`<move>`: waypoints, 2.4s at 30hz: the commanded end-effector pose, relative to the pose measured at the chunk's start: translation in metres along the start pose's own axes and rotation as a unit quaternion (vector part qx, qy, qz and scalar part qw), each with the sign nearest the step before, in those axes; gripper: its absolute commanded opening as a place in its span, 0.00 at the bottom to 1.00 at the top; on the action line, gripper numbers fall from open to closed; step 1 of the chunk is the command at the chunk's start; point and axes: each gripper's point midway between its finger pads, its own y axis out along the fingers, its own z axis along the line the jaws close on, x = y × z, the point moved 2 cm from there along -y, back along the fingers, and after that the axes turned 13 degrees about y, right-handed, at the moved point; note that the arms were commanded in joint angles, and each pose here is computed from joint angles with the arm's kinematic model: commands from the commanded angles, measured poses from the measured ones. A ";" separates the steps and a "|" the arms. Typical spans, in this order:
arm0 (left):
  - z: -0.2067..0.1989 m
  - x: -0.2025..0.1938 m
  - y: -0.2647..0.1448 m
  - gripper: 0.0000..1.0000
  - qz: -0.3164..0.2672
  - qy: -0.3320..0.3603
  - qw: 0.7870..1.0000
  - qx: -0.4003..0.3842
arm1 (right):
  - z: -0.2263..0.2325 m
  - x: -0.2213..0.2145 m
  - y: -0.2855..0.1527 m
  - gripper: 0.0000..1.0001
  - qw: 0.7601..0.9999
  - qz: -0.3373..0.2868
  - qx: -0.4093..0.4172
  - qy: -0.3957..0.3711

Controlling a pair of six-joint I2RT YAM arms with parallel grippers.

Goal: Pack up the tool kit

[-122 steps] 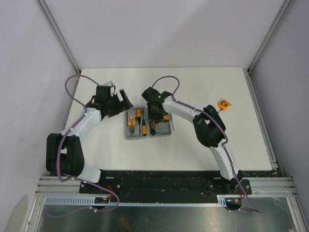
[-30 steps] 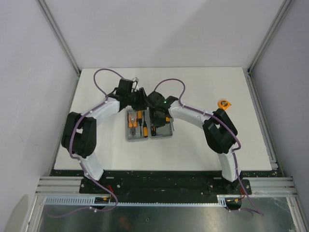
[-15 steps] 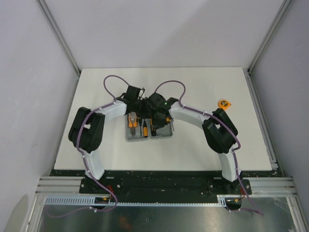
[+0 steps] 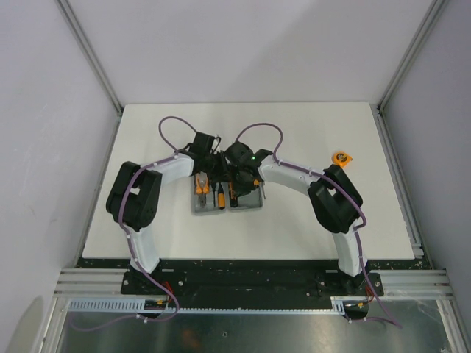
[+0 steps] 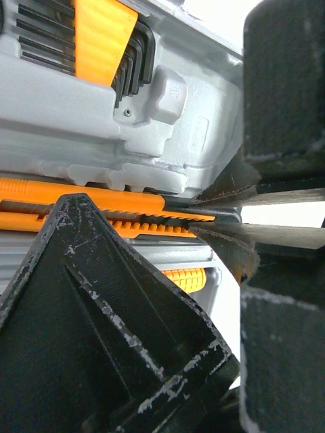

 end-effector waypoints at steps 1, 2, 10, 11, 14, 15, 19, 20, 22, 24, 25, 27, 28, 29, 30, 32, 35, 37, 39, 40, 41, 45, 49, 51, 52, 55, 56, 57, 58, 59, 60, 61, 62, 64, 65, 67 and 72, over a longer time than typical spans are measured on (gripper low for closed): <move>0.003 -0.007 0.006 0.25 0.009 -0.005 1.000 0.005 | -0.015 -0.018 0.022 0.17 0.999 0.034 -0.020 -0.006; 0.003 -0.006 0.005 0.25 0.008 -0.004 1.000 0.005 | -0.014 -0.017 0.022 0.17 0.999 0.032 -0.019 -0.007; -0.008 0.015 -0.013 0.34 -0.031 0.020 0.999 0.003 | 0.019 0.022 -0.010 0.36 0.999 -0.045 0.020 -0.024; -0.011 0.020 -0.017 0.35 -0.039 0.024 0.999 0.002 | 0.022 0.028 -0.015 0.38 0.998 -0.057 0.023 -0.023; -0.020 0.033 -0.031 0.39 -0.065 0.037 0.997 -0.003 | 0.030 0.038 -0.027 0.44 0.995 -0.086 0.037 -0.020; -0.023 0.037 -0.036 0.40 -0.074 0.041 0.996 -0.004 | 0.032 0.039 -0.031 0.46 0.995 -0.093 0.043 -0.019; -0.033 0.052 -0.056 0.47 -0.108 0.056 0.993 -0.004 | 0.031 0.034 -0.042 0.54 0.992 -0.102 0.063 -0.032; -0.034 0.055 -0.060 0.48 -0.115 0.058 0.992 -0.003 | 0.029 0.031 -0.042 0.56 0.992 -0.099 0.064 -0.038; -0.037 0.059 -0.068 0.50 -0.127 0.063 0.990 -0.003 | 0.024 0.021 -0.041 0.61 0.992 -0.088 0.066 -0.059; -0.038 0.060 -0.074 0.52 -0.136 0.067 0.989 0.000 | 0.015 0.010 -0.037 0.64 0.992 -0.073 0.063 -0.080; -0.038 0.061 -0.077 0.52 -0.139 0.068 0.988 0.001 | 0.012 0.006 -0.037 0.64 0.991 -0.070 0.064 -0.092; -0.038 0.062 -0.081 0.53 -0.145 0.071 0.987 0.004 | 0.011 -0.004 -0.037 0.64 0.989 -0.050 0.079 -0.115; -0.038 0.062 -0.082 0.53 -0.147 0.072 0.986 0.004 | 0.010 -0.008 -0.037 0.65 0.988 -0.041 0.084 -0.126; -0.037 0.062 -0.083 0.53 -0.148 0.072 0.986 0.005 | 0.009 -0.011 -0.036 0.65 0.986 -0.033 0.088 -0.136; -0.037 0.062 -0.084 0.53 -0.149 0.073 0.986 0.006 | 0.008 -0.014 -0.034 0.65 0.985 -0.026 0.089 -0.144; -0.037 0.062 -0.084 0.53 -0.149 0.072 0.986 0.005 | 0.007 -0.018 -0.030 0.65 0.983 -0.014 0.093 -0.158; -0.036 0.060 -0.084 0.53 -0.147 0.072 0.986 0.005 | 0.004 -0.022 -0.022 0.65 0.982 0.000 0.094 -0.166; -0.035 0.058 -0.084 0.54 -0.146 0.072 0.987 0.006 | 0.002 -0.024 -0.018 0.64 0.982 0.007 0.093 -0.166; -0.034 0.058 -0.084 0.53 -0.145 0.071 0.987 0.007 | 0.001 -0.026 -0.015 0.63 0.982 0.013 0.092 -0.167; -0.034 0.058 -0.084 0.53 -0.145 0.071 0.987 0.006 | 0.000 -0.027 -0.014 0.63 0.982 0.016 0.091 -0.167; -0.034 0.057 -0.084 0.53 -0.144 0.071 0.987 0.006 | -0.001 -0.029 -0.013 0.62 0.981 0.019 0.089 -0.168; -0.032 0.056 -0.082 0.54 -0.142 0.070 0.987 0.008 | -0.014 -0.028 -0.008 0.63 0.982 0.019 0.059 -0.179; -0.025 0.057 -0.086 0.53 -0.152 0.059 0.986 0.027 | -0.023 -0.027 -0.005 0.65 0.979 0.015 0.038 -0.198; -0.018 0.059 -0.091 0.53 -0.164 0.049 0.984 0.044 | -0.025 -0.026 -0.001 0.65 0.979 0.012 0.034 -0.200; -0.014 0.060 -0.094 0.53 -0.168 0.043 0.983 0.052 | -0.025 -0.026 0.001 0.65 0.979 0.011 0.033 -0.200; -0.002 0.060 -0.101 0.53 -0.180 0.023 0.980 0.078 | -0.022 -0.024 0.005 0.62 0.980 0.005 0.036 -0.194; 0.002 0.060 -0.103 0.53 -0.182 0.017 0.979 0.087 | -0.021 -0.024 0.006 0.61 0.981 0.004 0.037 -0.192; 0.006 0.059 -0.104 0.53 -0.184 0.012 0.978 0.096 | -0.022 -0.024 0.008 0.60 0.981 0.003 0.035 -0.189; 0.009 0.058 -0.105 0.53 -0.185 0.007 0.977 0.103 | -0.021 -0.023 0.009 0.59 0.982 0.001 0.035 -0.186; 0.012 0.058 -0.106 0.53 -0.185 0.003 0.977 0.109 | -0.022 -0.023 0.010 0.58 0.983 0.000 0.032 -0.183; 0.015 0.057 -0.106 0.53 -0.184 0.000 0.976 0.116 | -0.022 -0.022 0.012 0.56 0.983 -0.002 0.030 -0.180; 0.017 0.056 -0.106 0.53 -0.183 -0.002 0.976 0.120 | -0.022 -0.022 0.012 0.56 0.984 -0.004 0.029 -0.178; 0.018 0.055 -0.106 0.53 -0.181 -0.004 0.976 0.123 | -0.023 -0.021 0.013 0.55 0.984 -0.006 0.028 -0.176; 0.020 0.054 -0.105 0.52 -0.178 -0.008 0.976 0.126 | -0.024 -0.020 0.015 0.52 0.985 -0.009 0.023 -0.171; 0.022 0.054 -0.105 0.52 -0.177 -0.009 0.976 0.128 | -0.025 -0.020 0.015 0.51 0.986 -0.010 0.022 -0.167; 0.023 0.054 -0.105 0.52 -0.176 -0.010 0.976 0.129 | -0.026 -0.019 0.017 0.49 0.987 -0.011 0.021 -0.158; 0.026 0.055 -0.104 0.52 -0.175 -0.011 0.976 0.131 | -0.028 -0.019 0.024 0.43 0.991 -0.001 0.030 -0.129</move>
